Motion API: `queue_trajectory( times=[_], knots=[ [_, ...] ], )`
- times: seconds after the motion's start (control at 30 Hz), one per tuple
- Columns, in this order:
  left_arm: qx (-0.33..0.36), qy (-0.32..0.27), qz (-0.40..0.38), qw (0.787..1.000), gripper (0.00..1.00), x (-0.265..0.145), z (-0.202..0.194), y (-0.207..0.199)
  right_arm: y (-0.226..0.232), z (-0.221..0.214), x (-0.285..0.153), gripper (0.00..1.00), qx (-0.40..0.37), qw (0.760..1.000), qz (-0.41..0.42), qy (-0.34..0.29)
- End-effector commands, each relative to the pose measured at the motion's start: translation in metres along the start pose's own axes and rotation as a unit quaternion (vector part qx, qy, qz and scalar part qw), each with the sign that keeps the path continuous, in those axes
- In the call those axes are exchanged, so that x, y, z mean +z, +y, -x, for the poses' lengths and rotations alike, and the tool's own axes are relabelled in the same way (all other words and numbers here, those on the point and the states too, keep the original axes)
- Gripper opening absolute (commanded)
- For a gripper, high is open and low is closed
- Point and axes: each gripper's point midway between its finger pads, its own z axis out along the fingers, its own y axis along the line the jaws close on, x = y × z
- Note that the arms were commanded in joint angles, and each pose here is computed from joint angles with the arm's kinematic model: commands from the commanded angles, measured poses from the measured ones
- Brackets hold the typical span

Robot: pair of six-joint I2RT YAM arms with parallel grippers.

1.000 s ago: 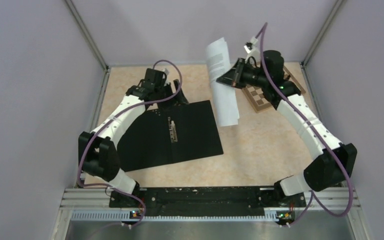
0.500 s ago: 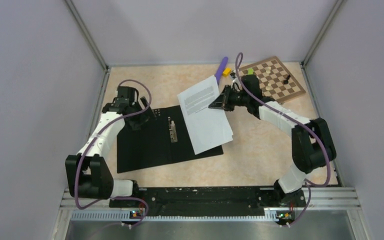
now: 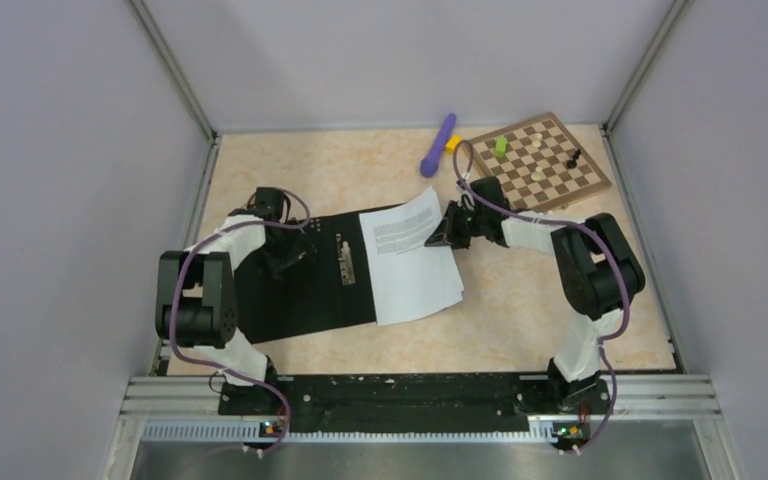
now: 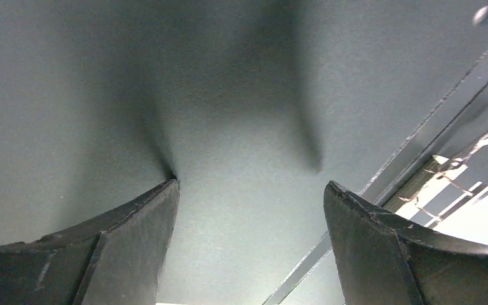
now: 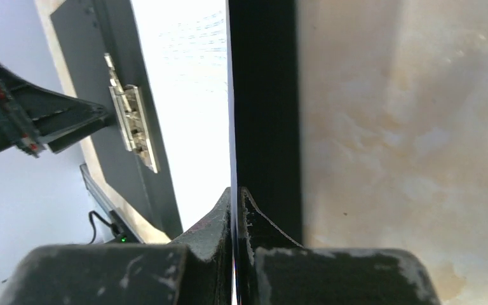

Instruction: Put the files into the folder

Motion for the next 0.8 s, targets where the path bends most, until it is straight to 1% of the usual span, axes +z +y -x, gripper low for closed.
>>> queue_trajectory(
  times=[0.0,0.2,0.43,0.77],
  knots=[
    [-0.002,0.003,-0.045,0.999,0.88,0.009,0.001,-0.024,-0.020,-0.004,0.003,0.00,-0.005,1.000,-0.027,-0.011],
    [0.034,0.015,-0.076,0.996,0.88,0.013,-0.014,-0.053,-0.039,-0.021,-0.008,0.00,0.004,0.998,-0.059,-0.019],
    [0.059,0.008,-0.115,0.992,0.87,0.009,-0.013,-0.086,-0.042,-0.034,-0.024,0.00,0.004,0.997,-0.070,-0.025],
    [0.111,0.044,-0.136,0.984,0.86,0.018,-0.038,-0.121,-0.044,-0.043,-0.056,0.00,0.001,0.994,-0.096,-0.048]
  ],
)
